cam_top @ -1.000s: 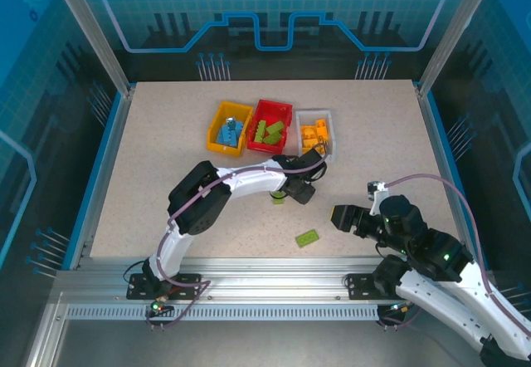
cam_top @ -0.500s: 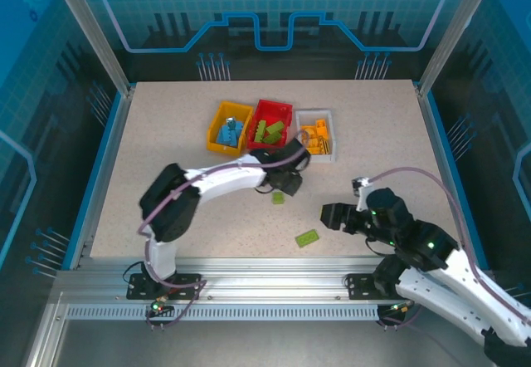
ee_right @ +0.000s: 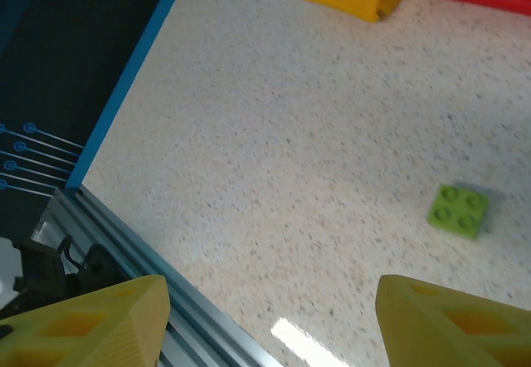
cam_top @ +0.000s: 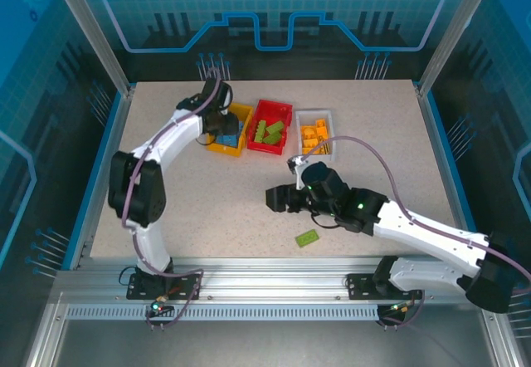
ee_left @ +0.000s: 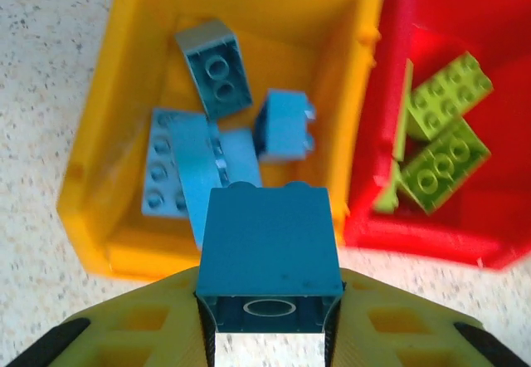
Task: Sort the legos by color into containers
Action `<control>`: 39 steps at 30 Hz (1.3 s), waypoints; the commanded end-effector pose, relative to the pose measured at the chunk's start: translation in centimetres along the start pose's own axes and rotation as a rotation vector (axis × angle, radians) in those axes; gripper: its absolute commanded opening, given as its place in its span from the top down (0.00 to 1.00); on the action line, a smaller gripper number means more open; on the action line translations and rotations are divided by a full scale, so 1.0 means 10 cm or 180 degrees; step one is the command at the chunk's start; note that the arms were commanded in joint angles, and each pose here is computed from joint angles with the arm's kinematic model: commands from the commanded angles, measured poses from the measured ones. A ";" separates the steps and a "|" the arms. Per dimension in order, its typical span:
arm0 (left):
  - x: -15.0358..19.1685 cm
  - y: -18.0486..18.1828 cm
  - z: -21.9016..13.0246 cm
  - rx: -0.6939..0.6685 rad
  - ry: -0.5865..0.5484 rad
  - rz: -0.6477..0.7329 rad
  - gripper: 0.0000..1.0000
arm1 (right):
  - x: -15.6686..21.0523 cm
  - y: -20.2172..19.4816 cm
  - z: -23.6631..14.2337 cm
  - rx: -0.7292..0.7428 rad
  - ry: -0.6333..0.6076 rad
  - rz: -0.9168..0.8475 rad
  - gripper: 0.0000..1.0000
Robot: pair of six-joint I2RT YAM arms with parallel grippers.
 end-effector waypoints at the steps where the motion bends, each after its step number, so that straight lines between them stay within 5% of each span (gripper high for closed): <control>1: -0.17 0.01 0.17 0.0028 0.0238 -0.0094 0.64 | -0.16 0.13 0.03 -0.0074 -0.0201 -0.0047 0.33; 7: -0.35 0.03 0.50 -0.0112 0.0399 -0.0183 0.59 | -0.08 0.07 0.11 -0.0012 -0.0159 0.0090 0.33; 11: -0.32 0.04 0.57 -0.0120 0.0493 -0.0246 0.43 | -0.04 -0.02 0.09 0.0228 -0.0134 0.0146 0.33; 22: -0.24 -0.15 -0.42 0.0311 0.0052 -0.0328 0.27 | 0.29 -0.39 0.50 0.1420 0.0686 0.0140 0.28; 30: 0.62 -0.17 -1.33 0.0751 -0.0199 -0.0432 0.21 | 0.32 -0.54 1.03 0.1848 0.1104 0.0203 0.29; 39: 1.52 0.07 -1.83 0.1178 -0.0129 -0.0624 0.19 | 0.40 -0.80 1.39 0.2073 0.1382 0.0424 0.38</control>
Point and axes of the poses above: each hand's point on the last joint's axis, 136 mm out from that joint toward the fingers, its own z axis out along the fingers, its own y axis along the line the jaws close on, x = y × z, the point moved 8 cm from there along -z, back along the fingers, and after that the axes turned 7 degrees about -z, right-handed, at the moved point
